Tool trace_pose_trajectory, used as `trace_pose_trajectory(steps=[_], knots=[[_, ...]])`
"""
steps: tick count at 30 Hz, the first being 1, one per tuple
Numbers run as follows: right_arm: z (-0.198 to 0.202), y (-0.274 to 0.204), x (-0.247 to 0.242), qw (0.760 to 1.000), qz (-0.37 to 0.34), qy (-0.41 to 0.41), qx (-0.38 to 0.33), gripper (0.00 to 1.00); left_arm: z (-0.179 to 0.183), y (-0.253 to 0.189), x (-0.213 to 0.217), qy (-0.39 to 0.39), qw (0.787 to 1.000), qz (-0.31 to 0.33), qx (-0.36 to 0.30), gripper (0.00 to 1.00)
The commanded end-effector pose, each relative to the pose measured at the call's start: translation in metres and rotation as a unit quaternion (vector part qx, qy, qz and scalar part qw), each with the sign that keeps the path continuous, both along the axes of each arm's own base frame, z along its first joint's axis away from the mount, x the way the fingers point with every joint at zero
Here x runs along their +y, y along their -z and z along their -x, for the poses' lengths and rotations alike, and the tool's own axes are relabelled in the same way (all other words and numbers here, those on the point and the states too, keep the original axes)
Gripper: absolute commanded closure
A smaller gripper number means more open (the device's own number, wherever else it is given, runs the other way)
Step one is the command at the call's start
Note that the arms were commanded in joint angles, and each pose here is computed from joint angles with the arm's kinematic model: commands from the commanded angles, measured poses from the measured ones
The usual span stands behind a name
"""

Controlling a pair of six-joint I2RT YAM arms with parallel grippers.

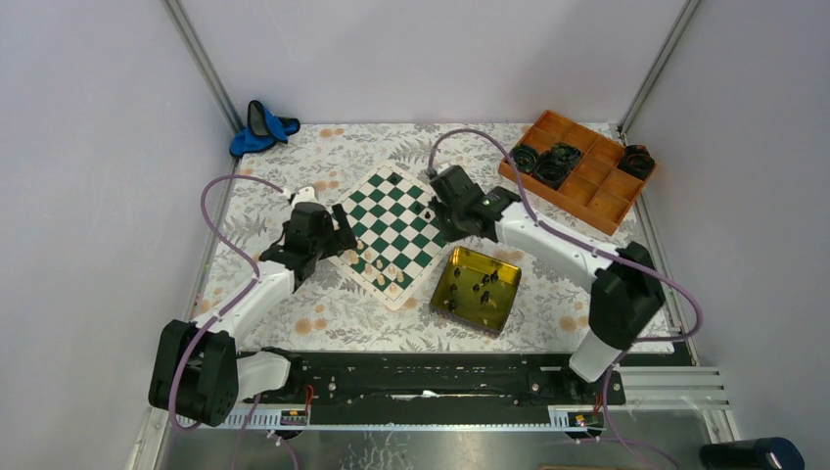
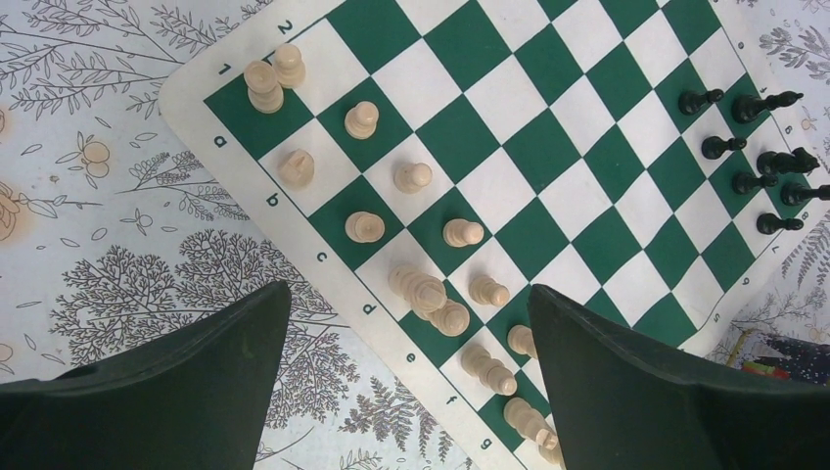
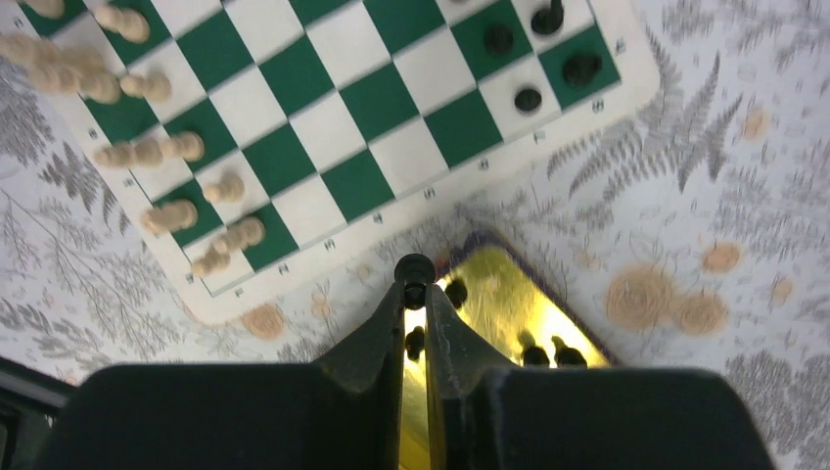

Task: Set up the chess pieces on the board
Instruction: Pick up the chess piece from the storage box, then place the chess piece on the chessboard.

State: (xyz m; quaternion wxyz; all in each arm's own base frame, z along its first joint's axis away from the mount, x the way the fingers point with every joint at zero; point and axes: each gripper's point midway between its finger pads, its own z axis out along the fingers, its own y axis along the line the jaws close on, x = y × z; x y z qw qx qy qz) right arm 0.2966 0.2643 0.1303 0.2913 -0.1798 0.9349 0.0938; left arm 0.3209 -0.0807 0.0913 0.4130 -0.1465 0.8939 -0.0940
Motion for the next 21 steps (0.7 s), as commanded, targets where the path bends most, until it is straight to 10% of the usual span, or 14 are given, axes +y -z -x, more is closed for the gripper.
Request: trace_pose_trajectory(steps=[1,21], knots=[[-0.031,-0.014,0.024,0.999,0.014,-0.021,-0.034,0.91,-0.009,-0.021,0.0,0.0,0.999,-0.004,-0.037,0.01],[-0.157,0.034,0.116,0.996,0.059,-0.038,-0.063,0.92,-0.009,-0.031,-0.003,0.002,0.999,0.01,-0.053,0.01]])
